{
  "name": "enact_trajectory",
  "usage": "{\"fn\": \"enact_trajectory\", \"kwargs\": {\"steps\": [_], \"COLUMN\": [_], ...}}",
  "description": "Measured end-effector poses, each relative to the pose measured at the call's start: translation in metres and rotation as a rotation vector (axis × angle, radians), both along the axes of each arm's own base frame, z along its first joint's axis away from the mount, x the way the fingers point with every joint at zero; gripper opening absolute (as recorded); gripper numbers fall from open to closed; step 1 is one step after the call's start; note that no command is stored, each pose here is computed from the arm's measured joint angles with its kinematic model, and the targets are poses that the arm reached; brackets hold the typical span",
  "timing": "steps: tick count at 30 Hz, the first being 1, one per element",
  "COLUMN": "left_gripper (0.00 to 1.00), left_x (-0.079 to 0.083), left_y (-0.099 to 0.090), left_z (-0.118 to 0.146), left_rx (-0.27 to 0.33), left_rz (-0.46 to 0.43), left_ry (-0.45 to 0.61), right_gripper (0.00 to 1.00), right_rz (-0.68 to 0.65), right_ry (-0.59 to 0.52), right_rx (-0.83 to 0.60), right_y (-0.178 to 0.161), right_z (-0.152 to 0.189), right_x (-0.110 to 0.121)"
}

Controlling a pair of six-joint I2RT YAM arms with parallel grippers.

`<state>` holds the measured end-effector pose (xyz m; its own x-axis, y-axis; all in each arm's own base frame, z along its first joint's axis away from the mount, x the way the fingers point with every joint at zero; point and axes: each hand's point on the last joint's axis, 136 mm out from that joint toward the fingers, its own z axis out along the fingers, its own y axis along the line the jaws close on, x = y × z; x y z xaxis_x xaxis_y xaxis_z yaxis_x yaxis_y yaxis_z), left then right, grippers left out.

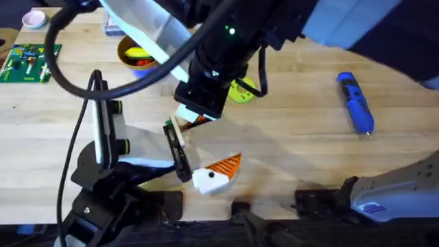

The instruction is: Pick up the gripper from the table and insert it into the empty holder that is missing its gripper. Then pick up a screw, insert it into the mounting hole, and use the screwdriver to tighten it. Finally, clean up the table by picking up the vegetable and placing it into the bucket.

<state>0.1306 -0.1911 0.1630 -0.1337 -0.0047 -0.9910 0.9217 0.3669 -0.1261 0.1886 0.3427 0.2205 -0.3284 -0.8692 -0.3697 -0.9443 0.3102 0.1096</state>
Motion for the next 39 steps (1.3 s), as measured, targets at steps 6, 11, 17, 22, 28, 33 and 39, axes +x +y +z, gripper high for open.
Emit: {"fn": "enact_trajectory", "kwargs": {"steps": [6,11,17,22,28,33,39], "left_gripper": [0.993,0.993,0.993,0.993,0.993,0.993,0.993], "left_x": [0.000,0.000,0.000,0.000,0.000,0.000,0.000], "left_y": [0.000,0.000,0.000,0.000,0.000,0.000,0.000], "left_z": [0.000,0.000,0.000,0.000,0.000,0.000,0.000], "left_rx": [0.000,-0.003,-0.003,-0.004,-0.003,0.000,0.000], "left_rz": [0.000,0.001,0.001,0.001,0.001,0.000,0.000], "left_ry": [0.001,0.008,0.008,0.011,0.007,0.001,0.000], "right_gripper": [0.006,0.006,0.006,0.227,0.830,0.928,0.934], "right_rz": [0.003,0.003,0.003,0.000,-0.008,-0.024,-0.074], "right_ry": [0.017,0.029,0.029,0.030,0.020,-0.001,-0.056], "right_rx": [-0.012,-0.018,-0.018,-0.019,-0.026,0.002,0.089], "right_y": [0.003,0.004,0.004,0.003,0.000,-0.002,-0.015], "right_z": [-0.007,-0.011,-0.011,-0.011,-0.010,0.002,0.038], "right_x": [0.000,0.000,0.000,0.000,0.003,0.010,0.024]}}
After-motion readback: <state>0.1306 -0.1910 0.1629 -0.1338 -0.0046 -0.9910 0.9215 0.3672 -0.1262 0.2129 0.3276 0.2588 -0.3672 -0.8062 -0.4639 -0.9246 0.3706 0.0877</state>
